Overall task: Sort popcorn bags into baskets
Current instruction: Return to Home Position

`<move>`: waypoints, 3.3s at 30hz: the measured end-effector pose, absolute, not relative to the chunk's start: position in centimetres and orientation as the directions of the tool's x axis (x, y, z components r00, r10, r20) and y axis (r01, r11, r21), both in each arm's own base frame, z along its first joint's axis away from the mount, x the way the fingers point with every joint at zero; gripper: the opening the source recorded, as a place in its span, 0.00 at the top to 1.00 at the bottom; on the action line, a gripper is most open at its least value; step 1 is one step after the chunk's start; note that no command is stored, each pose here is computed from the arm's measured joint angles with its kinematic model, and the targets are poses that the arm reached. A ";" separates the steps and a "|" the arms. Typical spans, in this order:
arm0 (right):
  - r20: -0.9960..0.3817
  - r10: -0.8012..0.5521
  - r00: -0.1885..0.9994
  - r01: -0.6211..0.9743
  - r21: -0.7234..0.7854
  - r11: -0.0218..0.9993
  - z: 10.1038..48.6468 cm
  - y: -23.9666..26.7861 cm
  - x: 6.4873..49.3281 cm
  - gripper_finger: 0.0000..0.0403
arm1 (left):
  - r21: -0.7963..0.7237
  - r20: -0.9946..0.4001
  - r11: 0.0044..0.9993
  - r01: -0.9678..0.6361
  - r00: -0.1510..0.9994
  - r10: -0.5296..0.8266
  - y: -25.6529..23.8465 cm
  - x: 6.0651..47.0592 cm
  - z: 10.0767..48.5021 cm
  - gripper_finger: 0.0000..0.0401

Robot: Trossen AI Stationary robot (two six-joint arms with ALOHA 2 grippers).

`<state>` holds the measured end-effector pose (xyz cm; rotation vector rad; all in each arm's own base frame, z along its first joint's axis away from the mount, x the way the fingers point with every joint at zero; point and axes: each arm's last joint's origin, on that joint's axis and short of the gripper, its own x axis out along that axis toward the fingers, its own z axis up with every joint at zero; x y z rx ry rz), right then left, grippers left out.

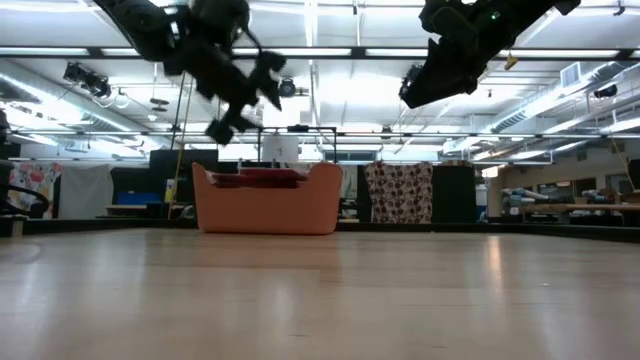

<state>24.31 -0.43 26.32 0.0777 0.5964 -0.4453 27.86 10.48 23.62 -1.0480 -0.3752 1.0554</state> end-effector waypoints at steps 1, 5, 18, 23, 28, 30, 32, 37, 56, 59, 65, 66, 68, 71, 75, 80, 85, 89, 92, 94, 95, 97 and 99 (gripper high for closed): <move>-0.559 -0.380 0.737 0.424 -0.056 0.904 26.3 -0.3 24.3 0.63 | -0.829 -0.175 0.136 -0.542 0.483 0.858 10.2 27.8 24.2 0.47; -0.562 -0.352 0.749 0.413 -0.020 0.911 26.4 0.0 24.3 0.63 | -0.778 -0.124 0.242 -0.579 0.520 0.845 9.5 27.1 26.1 0.49; -0.564 -0.225 0.795 0.400 0.207 0.893 28.5 0.9 19.2 0.67 | -0.600 -0.089 0.486 -0.635 0.657 0.749 6.9 23.9 29.2 0.59; -0.541 -0.223 0.811 0.430 0.292 0.854 26.7 1.2 17.6 0.68 | -0.606 -0.079 0.512 -0.609 0.687 0.723 5.7 22.4 27.5 0.62; -0.513 -0.200 0.835 0.428 0.377 0.822 25.6 1.4 16.3 0.68 | -0.613 -0.045 0.552 -0.565 0.723 0.690 4.3 20.2 27.4 0.64; -0.496 -0.193 0.846 0.420 0.399 0.815 25.5 1.4 15.7 0.68 | -0.608 -0.023 0.567 -0.556 0.727 0.687 3.9 19.2 27.7 0.64; -0.479 -0.190 0.857 0.413 0.418 0.809 25.4 1.4 15.0 0.68 | -0.612 -0.013 0.565 -0.554 0.721 0.693 3.6 18.0 27.9 0.65; -0.428 -0.190 0.884 0.396 0.467 0.791 24.8 1.1 13.3 0.68 | -0.625 0.010 0.579 -0.523 0.737 0.676 3.3 15.3 27.3 0.65; -0.162 -0.255 0.953 0.296 0.677 0.674 22.3 0.2 8.8 0.68 | -0.726 0.004 0.508 -0.463 0.735 0.678 2.5 7.6 23.5 0.65; -0.140 -0.272 0.952 0.289 0.703 0.649 20.9 0.1 8.8 0.68 | -0.737 -0.005 0.495 -0.461 0.736 0.677 2.4 6.9 23.2 0.65; -0.058 -0.272 0.961 0.218 0.765 0.606 18.7 0.2 9.2 0.68 | -0.736 -0.055 0.499 -0.458 0.775 0.630 2.2 6.4 22.5 0.65; -0.043 -0.272 0.961 0.205 0.773 0.601 18.4 0.2 9.3 0.68 | -0.739 -0.066 0.497 -0.455 0.782 0.619 2.2 6.5 22.4 0.65; -0.014 -0.272 0.962 0.179 0.784 0.595 17.9 0.2 9.5 0.68 | -0.734 -0.097 0.488 -0.473 0.784 0.614 2.2 6.4 22.0 0.65; 0.025 -0.273 0.962 0.147 0.795 0.588 17.2 0.3 9.7 0.68 | -0.732 -0.092 0.492 -0.470 0.785 0.613 2.2 6.4 22.1 0.65; 0.044 -0.279 0.959 0.132 0.805 0.578 17.0 0.3 9.8 0.68 | -0.726 -0.064 0.528 -0.441 0.807 0.587 2.1 6.5 22.4 0.65; 0.053 -0.300 0.952 0.136 0.808 0.574 17.1 0.2 9.7 0.68 | -0.719 -0.056 0.551 -0.423 0.826 0.560 2.0 6.6 22.5 0.65; 0.056 -0.339 0.939 0.155 0.811 0.564 17.2 0.1 9.7 0.68 | -0.717 0.041 0.594 -0.364 0.829 0.557 2.0 6.6 23.5 0.65; 0.062 -0.383 0.922 0.174 0.817 0.550 17.2 0.0 9.6 0.68 | -0.706 0.077 0.618 -0.346 0.830 0.553 2.0 6.6 23.9 0.65; 0.061 -0.396 0.916 0.186 0.811 0.554 17.2 -0.1 9.6 0.68 | -0.705 0.095 0.627 -0.331 0.832 0.546 2.0 6.6 24.1 0.65; 0.061 -0.382 0.922 0.193 0.783 0.591 17.2 0.0 9.7 0.68 | -0.696 0.127 0.649 -0.307 0.837 0.532 2.0 6.6 24.4 0.65; 0.061 -0.368 0.928 0.197 0.757 0.623 17.2 0.0 9.7 0.68 | -0.690 0.140 0.660 -0.299 0.838 0.527 1.9 6.6 24.5 0.65; 0.062 -0.332 0.941 0.199 0.692 0.694 17.2 0.1 9.7 0.68 | -0.683 0.157 0.669 -0.293 0.836 0.526 1.9 6.5 24.7 0.65; 0.063 -0.289 0.955 0.185 0.637 0.749 17.2 0.2 9.7 0.68 | -0.671 0.154 0.677 -0.302 0.837 0.526 1.9 6.6 24.7 0.65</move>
